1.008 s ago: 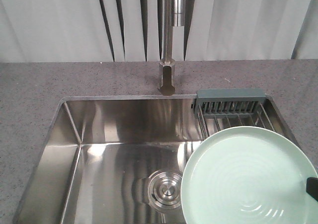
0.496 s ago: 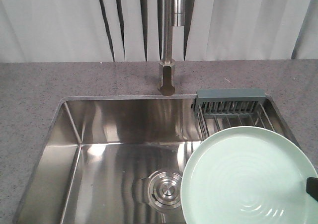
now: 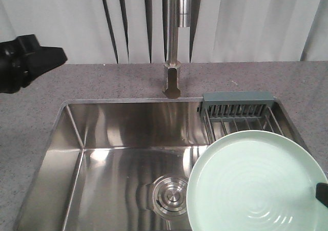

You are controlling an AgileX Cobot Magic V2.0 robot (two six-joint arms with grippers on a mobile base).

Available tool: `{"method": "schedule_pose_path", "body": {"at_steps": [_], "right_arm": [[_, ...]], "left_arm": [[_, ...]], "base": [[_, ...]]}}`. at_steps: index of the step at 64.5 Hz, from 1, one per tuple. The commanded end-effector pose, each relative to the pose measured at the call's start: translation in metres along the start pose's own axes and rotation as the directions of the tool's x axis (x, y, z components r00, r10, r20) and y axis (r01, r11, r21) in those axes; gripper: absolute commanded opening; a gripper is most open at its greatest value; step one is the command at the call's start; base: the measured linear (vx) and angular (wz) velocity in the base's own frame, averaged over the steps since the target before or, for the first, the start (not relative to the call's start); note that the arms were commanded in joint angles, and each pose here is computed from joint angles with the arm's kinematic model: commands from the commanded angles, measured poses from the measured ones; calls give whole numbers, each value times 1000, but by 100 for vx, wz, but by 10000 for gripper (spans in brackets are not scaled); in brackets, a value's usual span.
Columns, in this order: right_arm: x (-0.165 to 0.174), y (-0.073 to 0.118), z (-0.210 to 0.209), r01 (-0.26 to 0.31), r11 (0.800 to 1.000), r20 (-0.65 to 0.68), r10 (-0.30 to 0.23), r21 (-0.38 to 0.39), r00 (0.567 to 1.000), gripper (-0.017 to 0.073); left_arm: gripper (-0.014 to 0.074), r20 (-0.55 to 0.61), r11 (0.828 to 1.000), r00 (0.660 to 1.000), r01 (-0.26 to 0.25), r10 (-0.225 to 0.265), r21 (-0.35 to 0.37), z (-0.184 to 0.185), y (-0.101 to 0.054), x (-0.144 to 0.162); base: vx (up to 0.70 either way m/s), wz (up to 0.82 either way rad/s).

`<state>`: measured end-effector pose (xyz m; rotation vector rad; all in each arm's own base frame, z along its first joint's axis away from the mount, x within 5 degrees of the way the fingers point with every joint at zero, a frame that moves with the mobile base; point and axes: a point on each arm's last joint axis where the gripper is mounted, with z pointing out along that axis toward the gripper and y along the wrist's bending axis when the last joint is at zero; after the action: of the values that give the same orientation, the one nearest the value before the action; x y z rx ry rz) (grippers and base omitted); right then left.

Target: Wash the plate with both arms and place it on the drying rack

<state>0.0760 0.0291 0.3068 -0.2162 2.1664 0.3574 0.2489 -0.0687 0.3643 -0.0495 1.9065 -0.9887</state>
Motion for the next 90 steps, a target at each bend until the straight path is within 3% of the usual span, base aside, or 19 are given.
{"method": "schedule_pose_path", "body": {"at_steps": [1,5,9,15,25,34,40,45,58,70,90], "right_arm": [[-12,1,-4,-15,1000,79,14,6,997,-1],[-12,1,-4,-15,1000,79,14,6,997,-1],[-12,1,-4,-15,1000,79,14,6,997,-1],[-12,1,-4,-15,1000,79,14,6,997,-1],[-12,1,-4,-15,1000,79,14,6,997,-1],[-12,1,-4,-15,1000,79,14,6,997,-1],[-12,1,-4,-15,1000,79,14,6,997,-1],[-12,1,-4,-15,1000,79,14,6,997,-1],[-12,1,-4,-15,1000,79,14,6,997,-1],[-12,1,-4,-15,1000,79,14,6,997,-1],[-12,1,-4,-15,1000,79,14,6,997,-1]], "left_arm": [[-5,-11,991,1000,-6,7,135,25,-4,-15],[2,-46,983,999,1,7,183,40,1,-17],[18,-68,970,997,-21,38,241,55,3,-23],[82,-97,949,994,-17,50,314,77,8,-31],[299,-105,938,992,-28,68,347,115,17,-47],[508,-125,915,987,-41,99,400,148,8,-46],[580,-140,902,983,-46,117,429,169,1,-41],[590,-139,893,981,-57,132,446,186,-6,-37],[568,-147,888,979,-63,145,455,219,-11,-25],[552,-143,907,981,-59,130,418,238,-3,-18],[552,-126,911,985,-58,119,409,254,5,-20]], "base": [[0,0],[0,0],[0,0],[0,0],[0,0],[0,0],[0,0],[0,0],[0,0],[0,0],[0,0]]}}
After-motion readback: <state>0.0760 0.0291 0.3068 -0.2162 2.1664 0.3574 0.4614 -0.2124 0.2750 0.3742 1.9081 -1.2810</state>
